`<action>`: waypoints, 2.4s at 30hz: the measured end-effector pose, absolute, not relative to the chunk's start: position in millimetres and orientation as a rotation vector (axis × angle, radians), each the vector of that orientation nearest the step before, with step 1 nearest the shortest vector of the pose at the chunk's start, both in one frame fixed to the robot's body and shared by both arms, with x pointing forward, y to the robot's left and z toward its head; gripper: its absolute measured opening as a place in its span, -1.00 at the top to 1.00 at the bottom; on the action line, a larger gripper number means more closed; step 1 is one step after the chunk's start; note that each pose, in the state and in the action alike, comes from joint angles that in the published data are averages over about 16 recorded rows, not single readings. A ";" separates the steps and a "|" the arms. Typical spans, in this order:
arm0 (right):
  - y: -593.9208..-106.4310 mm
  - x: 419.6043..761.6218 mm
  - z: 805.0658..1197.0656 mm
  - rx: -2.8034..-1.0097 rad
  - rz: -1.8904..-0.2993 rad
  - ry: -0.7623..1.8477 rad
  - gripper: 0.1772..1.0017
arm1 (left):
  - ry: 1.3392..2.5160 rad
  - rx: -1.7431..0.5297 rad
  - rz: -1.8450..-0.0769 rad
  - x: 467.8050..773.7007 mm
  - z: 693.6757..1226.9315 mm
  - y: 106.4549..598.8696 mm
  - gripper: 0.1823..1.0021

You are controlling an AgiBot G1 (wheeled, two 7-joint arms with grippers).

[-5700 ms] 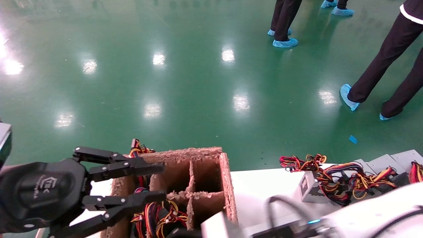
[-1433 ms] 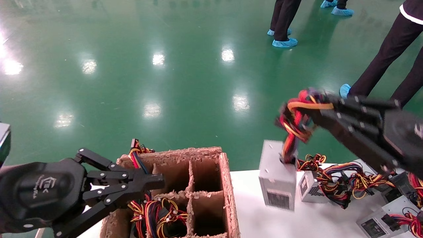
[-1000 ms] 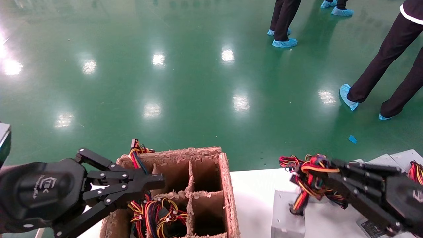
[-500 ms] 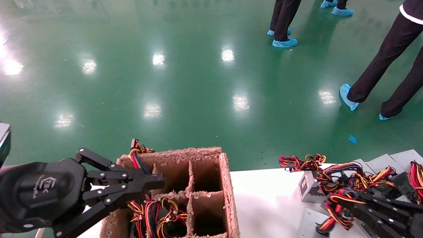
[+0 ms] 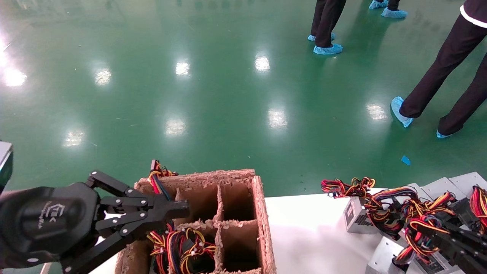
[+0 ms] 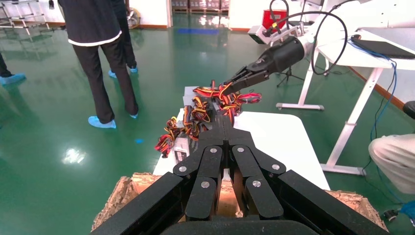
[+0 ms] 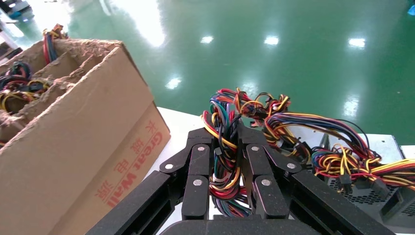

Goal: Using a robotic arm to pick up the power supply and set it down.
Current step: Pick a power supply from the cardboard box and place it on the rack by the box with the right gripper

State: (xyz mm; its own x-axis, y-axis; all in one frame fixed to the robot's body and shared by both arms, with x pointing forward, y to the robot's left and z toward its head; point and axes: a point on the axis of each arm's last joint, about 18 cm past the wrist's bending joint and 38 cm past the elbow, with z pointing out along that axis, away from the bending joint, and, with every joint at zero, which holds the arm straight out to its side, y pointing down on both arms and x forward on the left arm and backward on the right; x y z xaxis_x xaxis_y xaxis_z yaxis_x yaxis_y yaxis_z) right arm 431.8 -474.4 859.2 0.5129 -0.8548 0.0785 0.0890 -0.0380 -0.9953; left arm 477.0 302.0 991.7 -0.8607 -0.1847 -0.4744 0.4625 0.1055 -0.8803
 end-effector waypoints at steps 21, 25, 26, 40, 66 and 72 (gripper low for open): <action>-471.3 465.1 853.8 -1.324 -0.932 0.752 0.82 | 1.917 0.270 -1.806 477.0 991.7 302.0 0.98; -478.6 462.4 852.3 -1.320 -0.949 0.771 0.82 | 1.917 0.270 -1.806 477.0 991.7 302.0 0.98; -480.8 461.2 851.9 -1.319 -0.953 0.776 0.82 | 1.917 0.270 -1.806 477.0 991.7 302.0 0.98; -510.1 446.2 847.5 -1.296 -1.031 0.849 0.82 | 1.917 0.270 -1.806 477.0 991.7 302.0 0.98; -543.1 436.7 839.6 -1.244 -1.120 0.928 0.82 | 1.917 0.270 -1.806 477.0 991.7 302.0 0.98; -548.1 433.8 838.8 -1.236 -1.136 0.938 0.82 | 1.917 0.270 -1.806 477.0 991.7 302.0 0.98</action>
